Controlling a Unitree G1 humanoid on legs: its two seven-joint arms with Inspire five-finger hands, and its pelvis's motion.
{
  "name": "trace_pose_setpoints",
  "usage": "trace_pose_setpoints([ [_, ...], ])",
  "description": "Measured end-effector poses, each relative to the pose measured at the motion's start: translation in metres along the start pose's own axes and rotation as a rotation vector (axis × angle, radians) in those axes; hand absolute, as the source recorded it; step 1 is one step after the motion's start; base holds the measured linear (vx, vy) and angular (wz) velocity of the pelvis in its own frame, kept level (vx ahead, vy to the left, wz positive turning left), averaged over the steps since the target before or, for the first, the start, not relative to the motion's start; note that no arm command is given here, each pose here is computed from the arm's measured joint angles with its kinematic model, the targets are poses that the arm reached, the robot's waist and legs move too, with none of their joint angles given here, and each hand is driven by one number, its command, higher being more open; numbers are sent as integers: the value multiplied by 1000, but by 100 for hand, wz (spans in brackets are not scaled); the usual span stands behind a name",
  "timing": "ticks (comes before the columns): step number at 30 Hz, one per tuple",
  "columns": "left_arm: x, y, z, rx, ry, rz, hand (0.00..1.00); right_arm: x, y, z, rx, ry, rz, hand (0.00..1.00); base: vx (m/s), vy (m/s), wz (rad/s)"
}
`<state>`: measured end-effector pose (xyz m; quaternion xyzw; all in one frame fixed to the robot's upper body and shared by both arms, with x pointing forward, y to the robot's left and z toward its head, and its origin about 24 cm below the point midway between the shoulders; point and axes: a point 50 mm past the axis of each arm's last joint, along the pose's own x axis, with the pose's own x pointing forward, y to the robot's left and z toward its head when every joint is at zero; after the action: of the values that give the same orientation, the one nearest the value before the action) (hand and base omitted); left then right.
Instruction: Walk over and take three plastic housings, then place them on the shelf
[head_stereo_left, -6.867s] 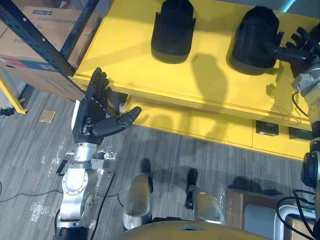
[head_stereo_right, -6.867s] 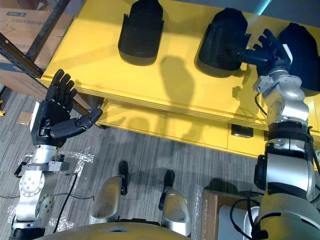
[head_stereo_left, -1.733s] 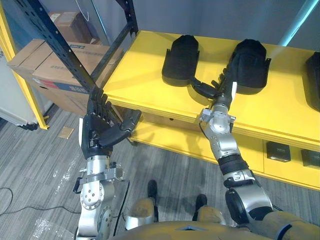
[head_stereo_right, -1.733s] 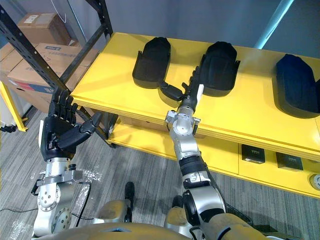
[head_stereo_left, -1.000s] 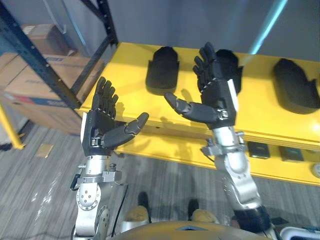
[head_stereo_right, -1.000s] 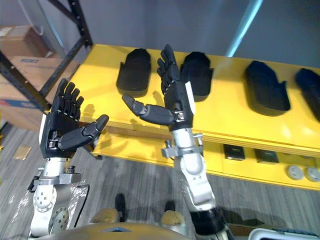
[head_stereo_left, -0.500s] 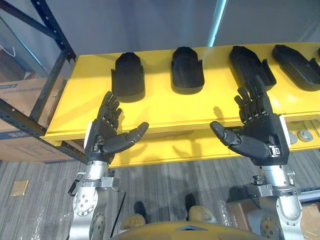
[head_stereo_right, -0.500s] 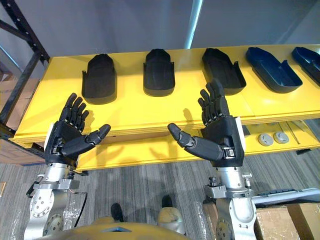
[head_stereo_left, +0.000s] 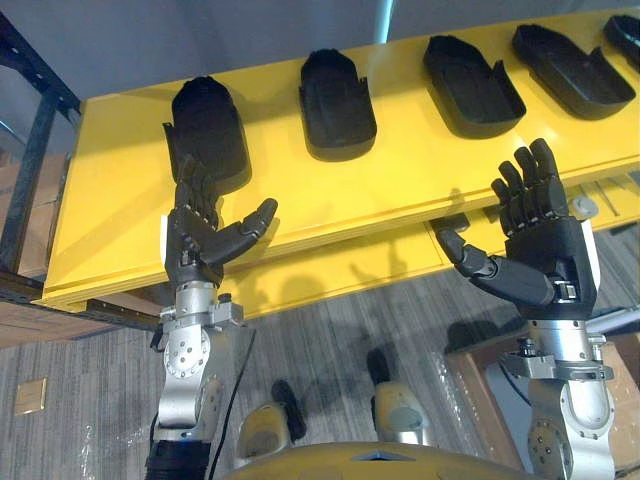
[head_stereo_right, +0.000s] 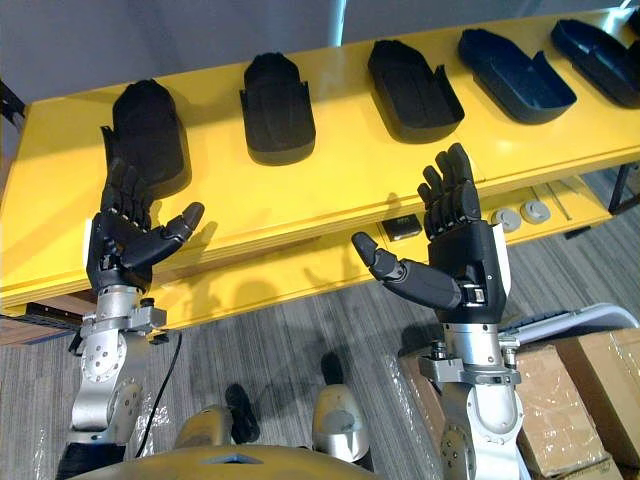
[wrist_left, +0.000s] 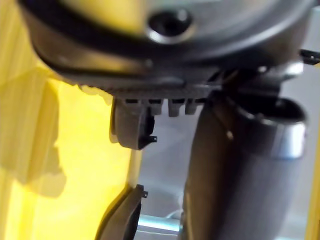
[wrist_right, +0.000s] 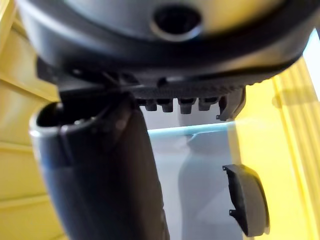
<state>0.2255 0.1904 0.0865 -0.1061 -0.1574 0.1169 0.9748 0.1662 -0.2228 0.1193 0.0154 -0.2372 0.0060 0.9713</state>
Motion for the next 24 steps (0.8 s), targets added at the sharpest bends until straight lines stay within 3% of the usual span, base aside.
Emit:
trace_pose_setpoints([
  [24, 14, 13, -4, 57, -19, 173, 100, -1, -1, 0, -44, 10, 21, 100, -6, 8, -2],
])
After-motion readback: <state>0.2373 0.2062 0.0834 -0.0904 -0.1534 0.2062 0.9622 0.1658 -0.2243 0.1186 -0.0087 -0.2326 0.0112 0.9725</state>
